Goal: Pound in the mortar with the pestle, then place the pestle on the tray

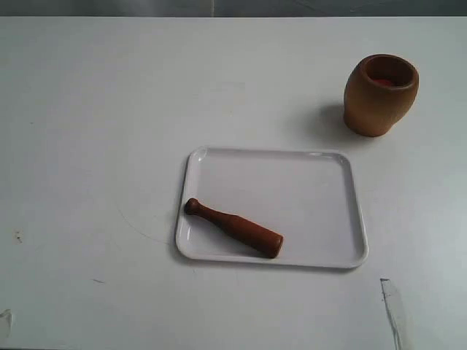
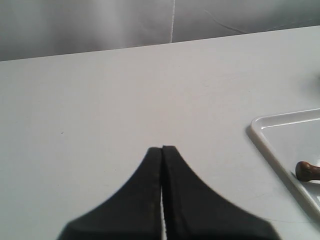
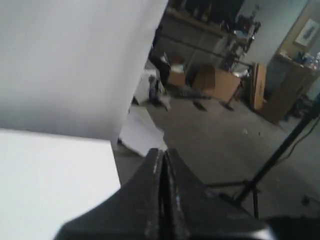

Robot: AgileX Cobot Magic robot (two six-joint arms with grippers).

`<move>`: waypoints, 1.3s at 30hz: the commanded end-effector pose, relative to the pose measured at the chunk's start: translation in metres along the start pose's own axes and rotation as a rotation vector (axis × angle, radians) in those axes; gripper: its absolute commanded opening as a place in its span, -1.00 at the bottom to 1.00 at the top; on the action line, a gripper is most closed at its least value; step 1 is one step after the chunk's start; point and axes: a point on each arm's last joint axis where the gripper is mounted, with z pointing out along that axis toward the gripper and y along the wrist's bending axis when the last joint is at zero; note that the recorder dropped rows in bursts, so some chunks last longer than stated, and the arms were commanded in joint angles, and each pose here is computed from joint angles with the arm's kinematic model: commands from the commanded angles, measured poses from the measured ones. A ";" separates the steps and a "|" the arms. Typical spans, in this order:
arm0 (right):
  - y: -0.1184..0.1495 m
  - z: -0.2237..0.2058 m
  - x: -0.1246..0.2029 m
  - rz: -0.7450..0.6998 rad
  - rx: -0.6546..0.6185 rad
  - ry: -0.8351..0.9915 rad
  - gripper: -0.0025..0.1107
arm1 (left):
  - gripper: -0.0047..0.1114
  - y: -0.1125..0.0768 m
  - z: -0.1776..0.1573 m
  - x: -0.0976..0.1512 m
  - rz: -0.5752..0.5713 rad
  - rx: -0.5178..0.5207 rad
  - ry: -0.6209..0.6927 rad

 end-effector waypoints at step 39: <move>0.092 -0.047 0.126 0.203 -0.830 -0.247 -0.96 | -0.92 -0.001 0.000 0.000 -0.012 0.008 -0.007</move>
